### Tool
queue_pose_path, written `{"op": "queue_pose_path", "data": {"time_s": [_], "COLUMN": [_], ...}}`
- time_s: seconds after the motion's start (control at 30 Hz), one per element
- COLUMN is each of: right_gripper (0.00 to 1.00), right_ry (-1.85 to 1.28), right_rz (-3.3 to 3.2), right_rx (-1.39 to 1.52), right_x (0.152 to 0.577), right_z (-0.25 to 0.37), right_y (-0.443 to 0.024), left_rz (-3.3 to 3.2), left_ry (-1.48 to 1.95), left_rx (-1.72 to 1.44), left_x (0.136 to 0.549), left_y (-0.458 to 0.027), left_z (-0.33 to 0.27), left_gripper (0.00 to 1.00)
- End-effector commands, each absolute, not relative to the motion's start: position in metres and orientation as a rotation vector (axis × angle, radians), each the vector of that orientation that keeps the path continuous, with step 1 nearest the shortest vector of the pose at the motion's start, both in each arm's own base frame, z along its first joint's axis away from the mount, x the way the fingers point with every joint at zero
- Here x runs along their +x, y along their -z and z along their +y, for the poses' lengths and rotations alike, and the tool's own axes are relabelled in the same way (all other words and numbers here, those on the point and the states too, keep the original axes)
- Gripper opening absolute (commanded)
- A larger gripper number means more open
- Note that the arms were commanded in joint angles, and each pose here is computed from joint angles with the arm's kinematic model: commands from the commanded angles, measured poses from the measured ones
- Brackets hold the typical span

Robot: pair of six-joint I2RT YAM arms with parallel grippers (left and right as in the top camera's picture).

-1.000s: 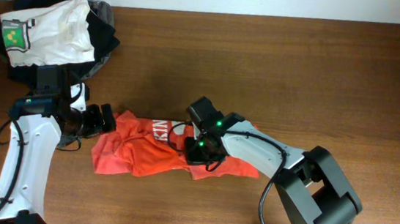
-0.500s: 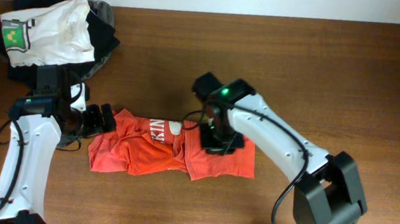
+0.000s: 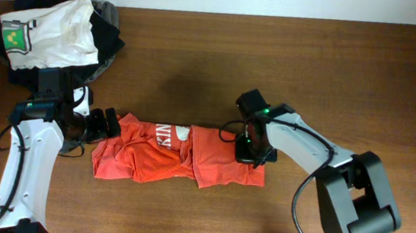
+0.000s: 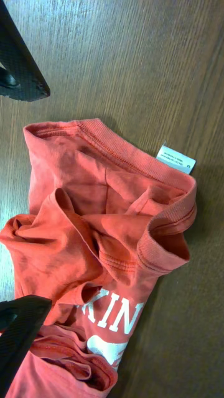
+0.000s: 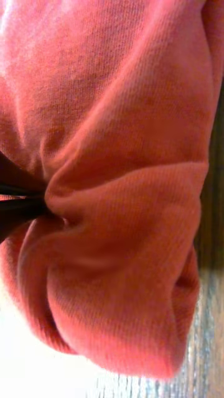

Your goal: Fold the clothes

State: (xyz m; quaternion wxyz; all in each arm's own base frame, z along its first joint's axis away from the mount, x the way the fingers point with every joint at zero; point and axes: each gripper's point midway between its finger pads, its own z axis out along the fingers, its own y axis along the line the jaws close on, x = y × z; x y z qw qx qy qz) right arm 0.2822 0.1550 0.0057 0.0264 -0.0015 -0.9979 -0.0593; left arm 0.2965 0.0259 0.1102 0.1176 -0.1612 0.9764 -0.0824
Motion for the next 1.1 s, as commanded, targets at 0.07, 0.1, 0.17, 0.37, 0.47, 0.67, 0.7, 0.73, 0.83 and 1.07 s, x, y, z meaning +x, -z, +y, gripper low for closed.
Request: {"op": "queue_pose_path", "data": {"time_s": [0.07, 0.1, 0.17, 0.37, 0.47, 0.67, 0.7, 0.73, 0.83, 1.07], "right_gripper": [0.04, 0.04, 0.04, 0.37, 0.98, 0.98, 0.98, 0.98, 0.99, 0.98], "right_ry": [-0.037, -0.035, -0.026, 0.008, 0.092, 0.123, 0.131, 0.137, 0.089, 0.079], "right_rz": [-2.982, -2.972, -2.965, -2.949, -2.941, -3.050, -3.068, -3.082, -3.122, -3.080], "right_rx": [-0.236, -0.295, -0.355, -0.336, -0.256, -0.323, -0.347, -0.372, -0.472, -0.635], "right_x": [0.274, 0.279, 0.287, 0.299, 0.302, 0.342, 0.348, 0.352, 0.363, 0.359], "right_z": [0.082, 0.072, 0.058, 0.050, 0.059, 0.048, 0.043, 0.038, 0.008, -0.030], "right_y": [0.010, 0.005, -0.005, -0.037, -0.053, -0.111, -0.119, -0.125, -0.139, -0.138], "left_rz": [2.867, 2.867, 2.868, 2.879, 2.851, 2.807, 2.808, 2.812, 2.847, 2.852], "left_ry": [0.260, 0.259, 0.260, 0.381, 0.506, 0.809, 0.835, 0.859, 0.883, 1.156], "left_rx": [-0.480, -0.479, -0.473, -0.381, -0.326, -0.189, -0.189, -0.193, -0.215, -0.132], "left_x": [0.296, 0.296, 0.296, 0.292, 0.294, 0.307, 0.310, 0.311, 0.314, 0.303], "left_y": [-0.107, -0.107, -0.107, -0.100, -0.088, -0.059, -0.053, -0.048, -0.024, 0.007], "left_z": [0.023, 0.023, 0.023, 0.007, -0.008, -0.039, -0.041, -0.043, -0.043, -0.067], "left_gripper": [0.99, 0.99, 0.99, 0.99, 0.99, 0.99, 0.99, 0.99, 0.99, 0.99]}}
